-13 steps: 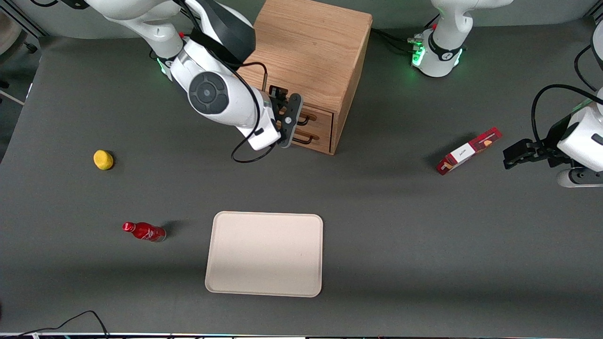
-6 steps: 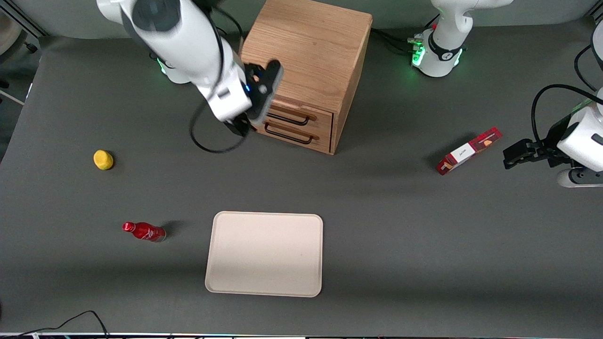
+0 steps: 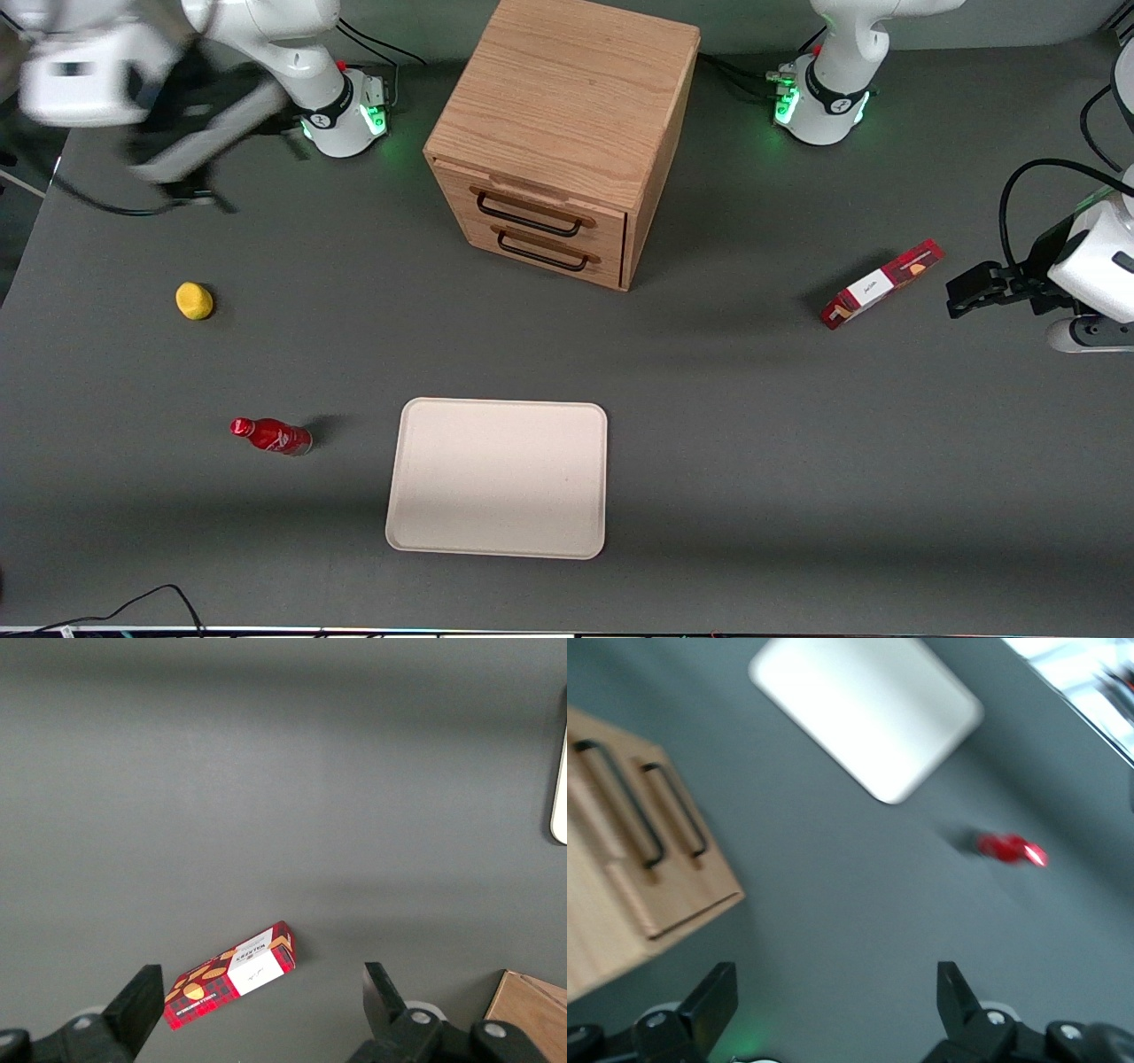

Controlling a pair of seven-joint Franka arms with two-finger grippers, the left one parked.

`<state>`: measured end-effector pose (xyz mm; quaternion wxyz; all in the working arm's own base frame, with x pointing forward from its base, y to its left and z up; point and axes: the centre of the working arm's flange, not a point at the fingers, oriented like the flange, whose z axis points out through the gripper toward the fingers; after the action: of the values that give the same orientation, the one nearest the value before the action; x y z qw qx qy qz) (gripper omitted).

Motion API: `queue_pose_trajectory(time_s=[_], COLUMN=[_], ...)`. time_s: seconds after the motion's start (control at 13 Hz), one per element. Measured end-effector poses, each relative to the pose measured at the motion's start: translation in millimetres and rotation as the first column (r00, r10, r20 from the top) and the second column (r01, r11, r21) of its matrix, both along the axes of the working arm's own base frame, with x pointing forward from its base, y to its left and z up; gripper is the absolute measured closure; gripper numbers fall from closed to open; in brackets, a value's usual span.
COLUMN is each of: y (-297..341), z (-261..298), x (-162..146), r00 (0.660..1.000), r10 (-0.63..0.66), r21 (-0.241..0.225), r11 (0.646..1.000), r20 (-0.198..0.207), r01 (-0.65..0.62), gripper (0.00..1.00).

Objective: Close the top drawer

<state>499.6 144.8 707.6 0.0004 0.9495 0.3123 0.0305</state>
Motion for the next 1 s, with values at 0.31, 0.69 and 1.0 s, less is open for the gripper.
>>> queue_pose_trajectory(time_s=[0.31,0.69,1.0], y=[-108,-161,-165], z=[-20,-89,-70], x=[14,24,16], r00=[0.977,0.952,0.958], r10=[-0.198,-0.294,-0.288], r21=[-0.010,-0.012,-0.065], r11=[0.980,0.956,0.956], r20=[-0.078,-0.087,-0.002], r01=[0.198,0.294,0.288], gripper=[0.00,0.00,0.00])
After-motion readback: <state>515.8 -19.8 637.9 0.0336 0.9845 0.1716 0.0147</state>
